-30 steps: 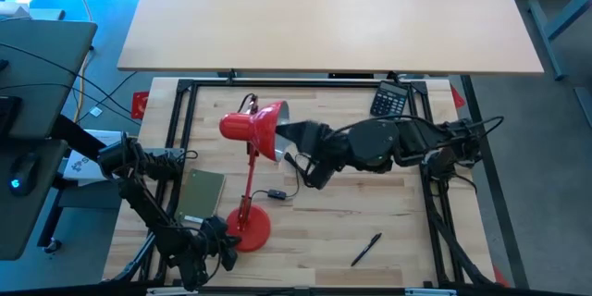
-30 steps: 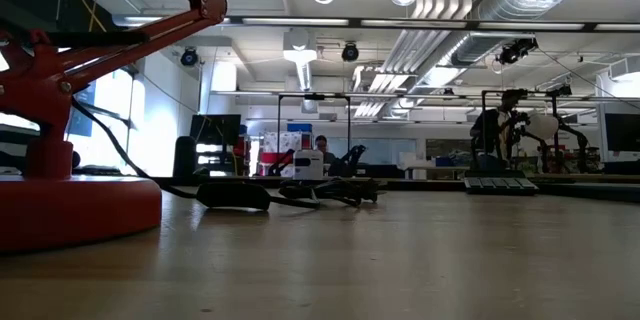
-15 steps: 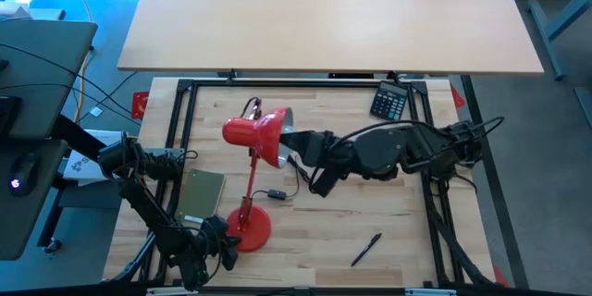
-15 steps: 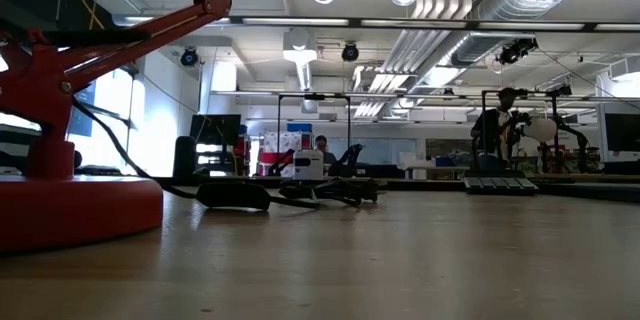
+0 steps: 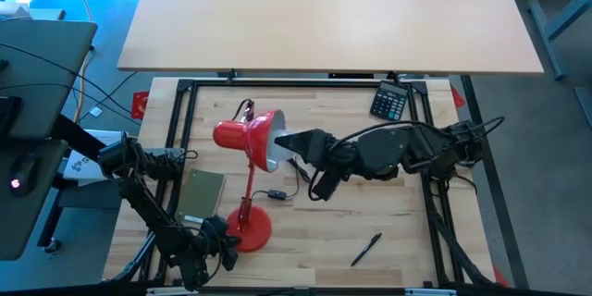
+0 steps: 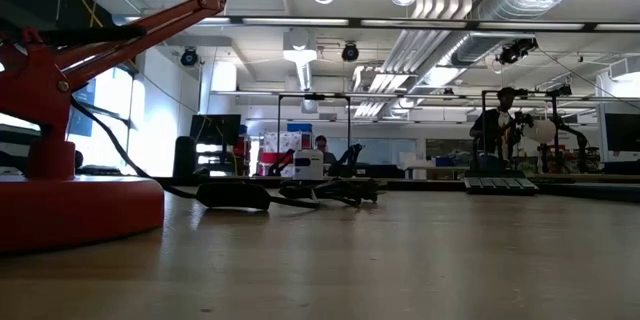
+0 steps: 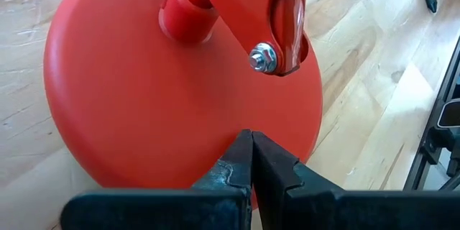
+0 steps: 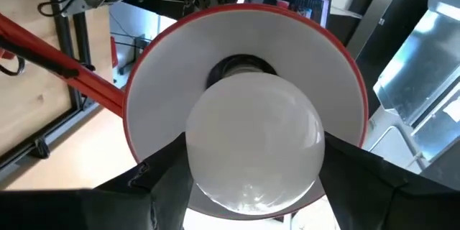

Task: Screw lightbulb
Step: Remove the white lightbulb from the red lamp

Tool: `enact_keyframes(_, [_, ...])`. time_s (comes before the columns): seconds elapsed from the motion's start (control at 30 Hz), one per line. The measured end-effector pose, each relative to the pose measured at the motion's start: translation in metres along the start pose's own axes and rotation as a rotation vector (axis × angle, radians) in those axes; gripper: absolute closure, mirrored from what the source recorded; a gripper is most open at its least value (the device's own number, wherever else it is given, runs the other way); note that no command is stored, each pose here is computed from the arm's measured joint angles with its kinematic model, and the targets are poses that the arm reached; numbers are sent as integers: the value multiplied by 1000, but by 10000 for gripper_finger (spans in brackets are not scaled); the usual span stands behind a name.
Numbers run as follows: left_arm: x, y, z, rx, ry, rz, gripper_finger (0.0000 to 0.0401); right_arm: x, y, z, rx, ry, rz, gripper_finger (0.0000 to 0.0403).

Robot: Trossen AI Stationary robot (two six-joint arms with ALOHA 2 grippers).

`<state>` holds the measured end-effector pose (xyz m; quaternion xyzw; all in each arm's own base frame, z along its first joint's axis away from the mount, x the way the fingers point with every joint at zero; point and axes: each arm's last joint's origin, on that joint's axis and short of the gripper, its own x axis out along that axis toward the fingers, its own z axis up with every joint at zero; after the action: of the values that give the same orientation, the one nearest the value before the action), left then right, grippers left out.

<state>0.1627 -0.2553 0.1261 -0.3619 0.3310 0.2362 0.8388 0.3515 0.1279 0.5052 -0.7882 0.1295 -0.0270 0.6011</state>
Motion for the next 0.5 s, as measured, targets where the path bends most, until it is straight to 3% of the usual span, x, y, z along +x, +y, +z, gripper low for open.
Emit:
enact_keyframes(0.23, [0,0,0,26,3,1,401,-2,-3,0,-6,88,-4,148])
enact_keyframes(0.5, [0,0,0,20,1,1,401,-7,-4,2,24,89,-10,148])
